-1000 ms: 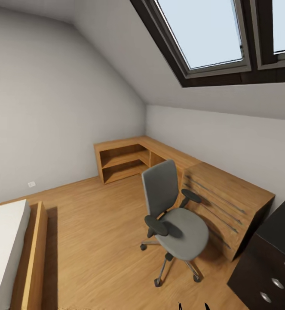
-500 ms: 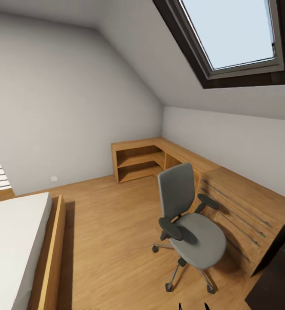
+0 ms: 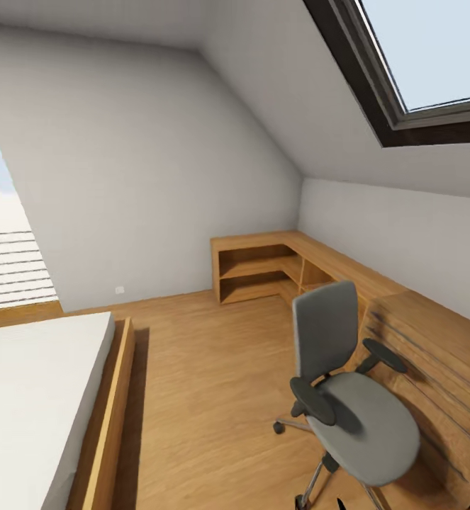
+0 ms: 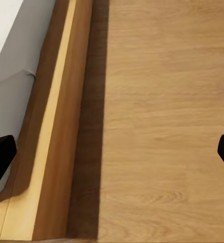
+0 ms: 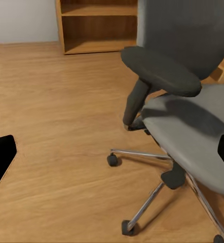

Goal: In the bedroom, organize the workspace by keeping the computer under the desk, ensuring the monitor is on the desk, placing the keyboard on the desk next to the monitor, placing the mouse on the desk next to the keyboard, moving the folder from the swivel chair onto the desk next to the mouse, stacking the notebook on top of the folder with the pen on top of the notebook, and positioning the swivel chair next to the desk.

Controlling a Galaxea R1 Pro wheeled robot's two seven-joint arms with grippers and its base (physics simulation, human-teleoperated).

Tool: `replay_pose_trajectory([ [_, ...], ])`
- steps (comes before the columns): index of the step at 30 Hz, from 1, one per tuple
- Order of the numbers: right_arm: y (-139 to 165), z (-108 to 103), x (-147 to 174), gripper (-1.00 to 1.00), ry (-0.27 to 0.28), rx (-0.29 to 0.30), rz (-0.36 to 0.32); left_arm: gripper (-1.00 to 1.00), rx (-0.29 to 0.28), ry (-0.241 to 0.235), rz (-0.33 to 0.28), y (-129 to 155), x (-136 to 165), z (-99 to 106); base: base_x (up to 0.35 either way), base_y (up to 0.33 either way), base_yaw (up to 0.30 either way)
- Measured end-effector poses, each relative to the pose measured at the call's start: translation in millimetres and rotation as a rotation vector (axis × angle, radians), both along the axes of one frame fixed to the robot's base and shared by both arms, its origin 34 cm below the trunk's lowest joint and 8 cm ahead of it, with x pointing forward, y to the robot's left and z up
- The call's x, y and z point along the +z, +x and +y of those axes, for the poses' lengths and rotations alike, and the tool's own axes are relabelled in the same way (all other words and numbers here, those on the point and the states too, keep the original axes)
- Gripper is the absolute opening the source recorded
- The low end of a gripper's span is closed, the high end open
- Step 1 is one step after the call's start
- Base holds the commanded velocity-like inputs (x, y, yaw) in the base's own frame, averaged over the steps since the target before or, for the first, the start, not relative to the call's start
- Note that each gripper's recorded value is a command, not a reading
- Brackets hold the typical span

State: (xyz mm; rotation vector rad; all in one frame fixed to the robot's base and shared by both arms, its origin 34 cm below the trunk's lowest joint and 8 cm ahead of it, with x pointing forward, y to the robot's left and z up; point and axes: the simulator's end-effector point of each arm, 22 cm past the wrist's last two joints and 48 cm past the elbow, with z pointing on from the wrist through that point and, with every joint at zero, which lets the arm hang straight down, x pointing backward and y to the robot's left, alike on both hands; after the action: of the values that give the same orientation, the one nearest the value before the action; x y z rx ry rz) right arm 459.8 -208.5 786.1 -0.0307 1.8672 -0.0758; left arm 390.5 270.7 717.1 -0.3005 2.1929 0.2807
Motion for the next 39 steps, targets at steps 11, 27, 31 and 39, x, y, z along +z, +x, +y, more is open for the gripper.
replay_pose_trajectory([
  [11, 1.4, -0.4, 1.7, 1.0, 0.0, -0.002, -0.005, 1.0, -0.002, 0.0, -0.005, 2.0, 1.4, -0.4, 0.157, 0.0, 0.262],
  [27, 3.2, -0.9, 4.5, 1.0, 0.0, -0.004, -0.013, 1.0, -0.004, 0.001, -0.014, 4.4, 3.7, -0.7, 0.01, 0.0, 0.264],
  [31, 3.5, -0.8, 5.2, 1.0, 0.0, -0.004, -0.015, 1.0, -0.004, 0.001, -0.016, 5.0, 4.3, -0.7, 0.001, 0.0, 0.262],
  [39, 4.1, -0.2, 5.7, 1.0, 0.0, -0.001, -0.015, 1.0, -0.005, 0.001, -0.019, 5.9, 5.1, -0.8, 0.0, 0.0, 0.137],
])
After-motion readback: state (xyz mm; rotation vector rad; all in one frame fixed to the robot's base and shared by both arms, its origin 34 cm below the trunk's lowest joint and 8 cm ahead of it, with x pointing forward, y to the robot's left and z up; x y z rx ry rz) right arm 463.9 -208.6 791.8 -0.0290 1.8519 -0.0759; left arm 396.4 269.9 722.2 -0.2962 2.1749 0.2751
